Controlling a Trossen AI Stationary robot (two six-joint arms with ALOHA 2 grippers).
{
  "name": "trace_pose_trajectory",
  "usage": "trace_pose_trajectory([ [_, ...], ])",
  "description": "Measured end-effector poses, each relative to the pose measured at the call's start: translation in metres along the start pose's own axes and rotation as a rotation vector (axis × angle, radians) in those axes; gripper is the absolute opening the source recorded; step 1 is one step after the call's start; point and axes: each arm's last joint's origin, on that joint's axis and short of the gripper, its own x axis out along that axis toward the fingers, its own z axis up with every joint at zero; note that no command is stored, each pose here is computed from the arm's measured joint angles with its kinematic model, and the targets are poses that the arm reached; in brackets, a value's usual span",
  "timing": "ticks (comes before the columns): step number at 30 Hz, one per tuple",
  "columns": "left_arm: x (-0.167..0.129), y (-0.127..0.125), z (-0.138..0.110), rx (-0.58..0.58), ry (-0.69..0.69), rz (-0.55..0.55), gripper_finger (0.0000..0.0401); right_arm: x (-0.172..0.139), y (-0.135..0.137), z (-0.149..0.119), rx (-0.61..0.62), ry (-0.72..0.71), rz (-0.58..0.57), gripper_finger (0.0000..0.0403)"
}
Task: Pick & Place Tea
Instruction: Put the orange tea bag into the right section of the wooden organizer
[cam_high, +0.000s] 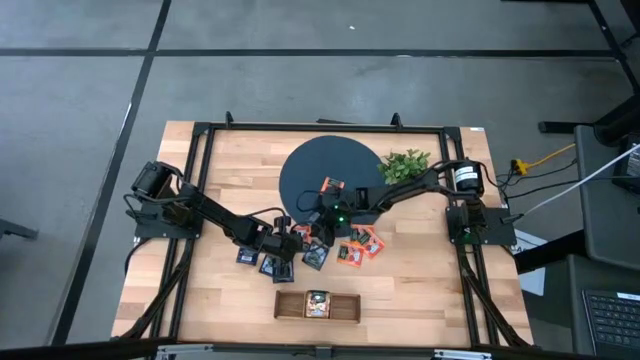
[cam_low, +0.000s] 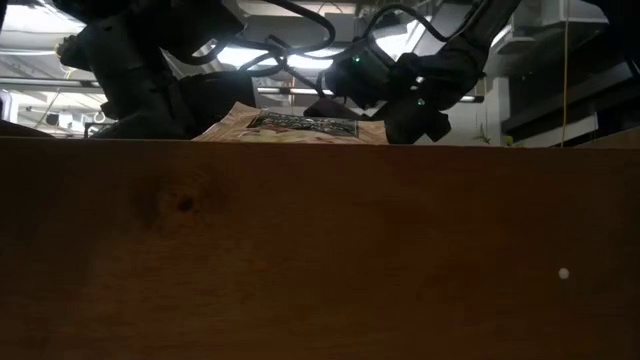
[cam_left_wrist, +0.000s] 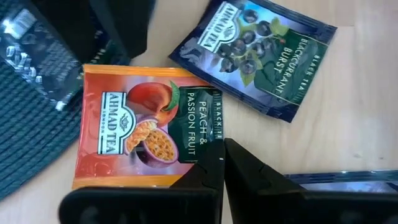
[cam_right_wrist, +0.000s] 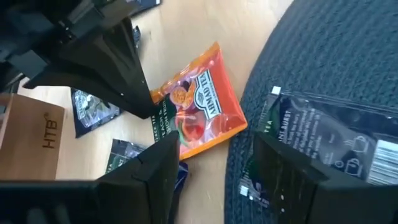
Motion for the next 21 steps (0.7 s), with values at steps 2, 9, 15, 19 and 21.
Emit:
trace_pose_trajectory([
  [2,0.0,0.001,0.0,0.001,-0.003,0.016,0.0001,0.0,-0.001,0.0,0.002,0.002,-0.003,0.0207],
  [9,0.0,0.001,0.001,-0.001,-0.008,0.017,0.0001,-0.001,-0.002,0.001,0.004,-0.002,-0.005,0.0207],
  [15,0.0,0.001,0.001,-0.002,-0.009,0.016,0.0001,-0.001,-0.003,0.001,0.009,-0.005,-0.013,0.0207],
  [19,0.0,0.001,0.001,-0.003,-0.009,0.016,0.0002,0.004,-0.006,-0.002,0.031,0.003,-0.006,0.0207],
  [21,0.0,0.001,0.001,-0.003,-0.009,0.014,0.0002,0.01,-0.007,-0.004,0.031,-0.002,0.025,0.0207],
])
